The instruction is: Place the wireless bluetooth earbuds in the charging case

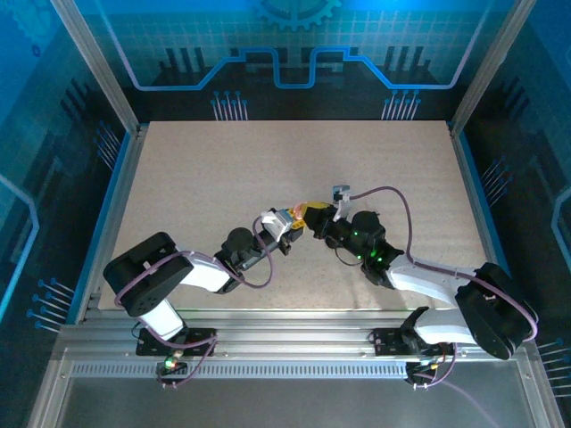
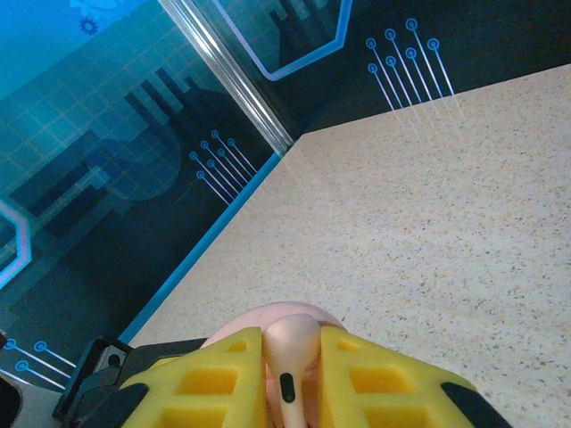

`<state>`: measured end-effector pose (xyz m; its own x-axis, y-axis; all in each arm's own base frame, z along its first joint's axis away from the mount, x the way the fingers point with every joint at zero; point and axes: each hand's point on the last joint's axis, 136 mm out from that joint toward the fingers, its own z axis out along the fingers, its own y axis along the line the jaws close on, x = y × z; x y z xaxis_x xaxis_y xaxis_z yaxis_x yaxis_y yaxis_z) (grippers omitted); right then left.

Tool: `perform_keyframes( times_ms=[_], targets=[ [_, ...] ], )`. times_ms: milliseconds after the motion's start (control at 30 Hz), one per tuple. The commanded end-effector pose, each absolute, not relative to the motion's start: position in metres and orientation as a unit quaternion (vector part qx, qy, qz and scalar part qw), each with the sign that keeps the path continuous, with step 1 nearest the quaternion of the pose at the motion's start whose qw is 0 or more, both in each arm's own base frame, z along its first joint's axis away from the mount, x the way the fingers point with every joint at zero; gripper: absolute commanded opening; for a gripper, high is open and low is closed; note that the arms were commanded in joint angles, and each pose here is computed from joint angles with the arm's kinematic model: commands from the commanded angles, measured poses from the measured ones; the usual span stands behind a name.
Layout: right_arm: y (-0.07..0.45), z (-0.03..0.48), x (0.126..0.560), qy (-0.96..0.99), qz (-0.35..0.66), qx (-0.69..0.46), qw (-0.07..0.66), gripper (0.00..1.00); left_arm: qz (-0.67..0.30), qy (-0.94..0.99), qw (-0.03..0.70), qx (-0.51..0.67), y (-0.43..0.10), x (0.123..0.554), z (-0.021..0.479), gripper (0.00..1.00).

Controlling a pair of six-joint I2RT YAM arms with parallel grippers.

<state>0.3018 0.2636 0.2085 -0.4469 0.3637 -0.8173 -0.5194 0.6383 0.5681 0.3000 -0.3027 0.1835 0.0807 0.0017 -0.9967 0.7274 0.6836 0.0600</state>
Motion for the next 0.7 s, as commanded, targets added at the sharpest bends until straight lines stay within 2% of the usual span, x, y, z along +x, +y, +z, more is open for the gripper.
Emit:
perform_keyframes(
  times_ms=[0,667],
  targets=[
    [0.2686,0.2119,0.2993,0.739,0.430,-0.044,0.517,0.25,-0.296,0.572,0.713,0.278,-0.3074,0.2951,0.2300,0.20],
    [0.2633,0.2184,0.2976,0.742,0.426,-0.035,0.516,0.45,-0.298,0.570,0.710,0.286,-0.3113,0.2952,0.2277,0.20]
  ],
)
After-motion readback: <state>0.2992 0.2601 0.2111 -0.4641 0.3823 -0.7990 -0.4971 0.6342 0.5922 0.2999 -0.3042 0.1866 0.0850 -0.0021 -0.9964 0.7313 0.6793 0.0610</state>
